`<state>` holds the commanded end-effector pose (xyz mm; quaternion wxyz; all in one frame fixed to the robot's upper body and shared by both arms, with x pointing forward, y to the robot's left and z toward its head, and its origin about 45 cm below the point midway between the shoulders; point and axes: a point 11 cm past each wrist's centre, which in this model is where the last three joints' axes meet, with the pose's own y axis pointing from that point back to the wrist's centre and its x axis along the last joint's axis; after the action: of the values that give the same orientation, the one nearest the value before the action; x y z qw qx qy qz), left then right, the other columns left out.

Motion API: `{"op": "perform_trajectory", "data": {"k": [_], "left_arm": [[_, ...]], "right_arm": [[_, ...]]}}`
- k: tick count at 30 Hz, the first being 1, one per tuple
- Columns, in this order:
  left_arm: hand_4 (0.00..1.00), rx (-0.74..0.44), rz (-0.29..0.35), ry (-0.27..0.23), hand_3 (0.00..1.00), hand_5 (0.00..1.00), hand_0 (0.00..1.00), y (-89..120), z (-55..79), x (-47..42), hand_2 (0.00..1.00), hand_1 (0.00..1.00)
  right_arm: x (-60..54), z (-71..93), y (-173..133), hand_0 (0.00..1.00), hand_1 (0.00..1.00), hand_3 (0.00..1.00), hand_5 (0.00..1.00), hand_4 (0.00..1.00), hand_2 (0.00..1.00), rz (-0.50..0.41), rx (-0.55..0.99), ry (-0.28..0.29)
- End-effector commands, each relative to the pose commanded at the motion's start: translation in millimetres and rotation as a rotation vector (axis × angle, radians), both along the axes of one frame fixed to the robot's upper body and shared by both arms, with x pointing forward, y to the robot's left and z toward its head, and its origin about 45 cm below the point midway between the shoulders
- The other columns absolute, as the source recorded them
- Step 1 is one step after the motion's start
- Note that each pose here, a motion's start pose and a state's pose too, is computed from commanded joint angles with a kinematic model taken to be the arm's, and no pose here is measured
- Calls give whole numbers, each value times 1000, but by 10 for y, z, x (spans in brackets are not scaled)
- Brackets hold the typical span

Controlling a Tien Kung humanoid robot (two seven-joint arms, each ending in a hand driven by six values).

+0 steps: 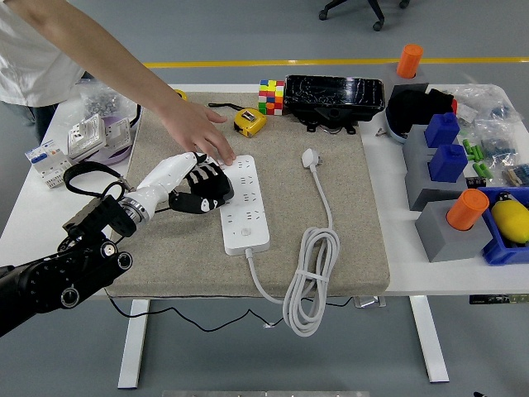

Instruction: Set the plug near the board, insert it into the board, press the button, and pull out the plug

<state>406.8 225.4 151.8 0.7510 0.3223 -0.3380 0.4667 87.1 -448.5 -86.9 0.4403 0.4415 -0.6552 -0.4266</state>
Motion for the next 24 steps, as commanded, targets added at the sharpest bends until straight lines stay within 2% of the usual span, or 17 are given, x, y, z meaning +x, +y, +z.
{"op": "perform_trajectory", "data": {"k": [6, 13, 24], "left_arm": [[617, 2, -16, 15, 576, 2, 379, -1, -8, -1, 467, 387], [615, 10, -16, 22, 577, 2, 386, 11, -23, 0, 467, 389], [617, 4, -31, 23, 576, 2, 389, -8, 21, 21, 467, 390]], "right_arm": [[25, 8, -4, 679, 687, 596, 528, 933, 694, 4, -1, -5], [-2, -3, 9, 679, 687, 597, 528, 933, 693, 7, 1, 2], [4, 0, 6, 679, 687, 594, 529, 932, 693, 3, 1, -1]]}}
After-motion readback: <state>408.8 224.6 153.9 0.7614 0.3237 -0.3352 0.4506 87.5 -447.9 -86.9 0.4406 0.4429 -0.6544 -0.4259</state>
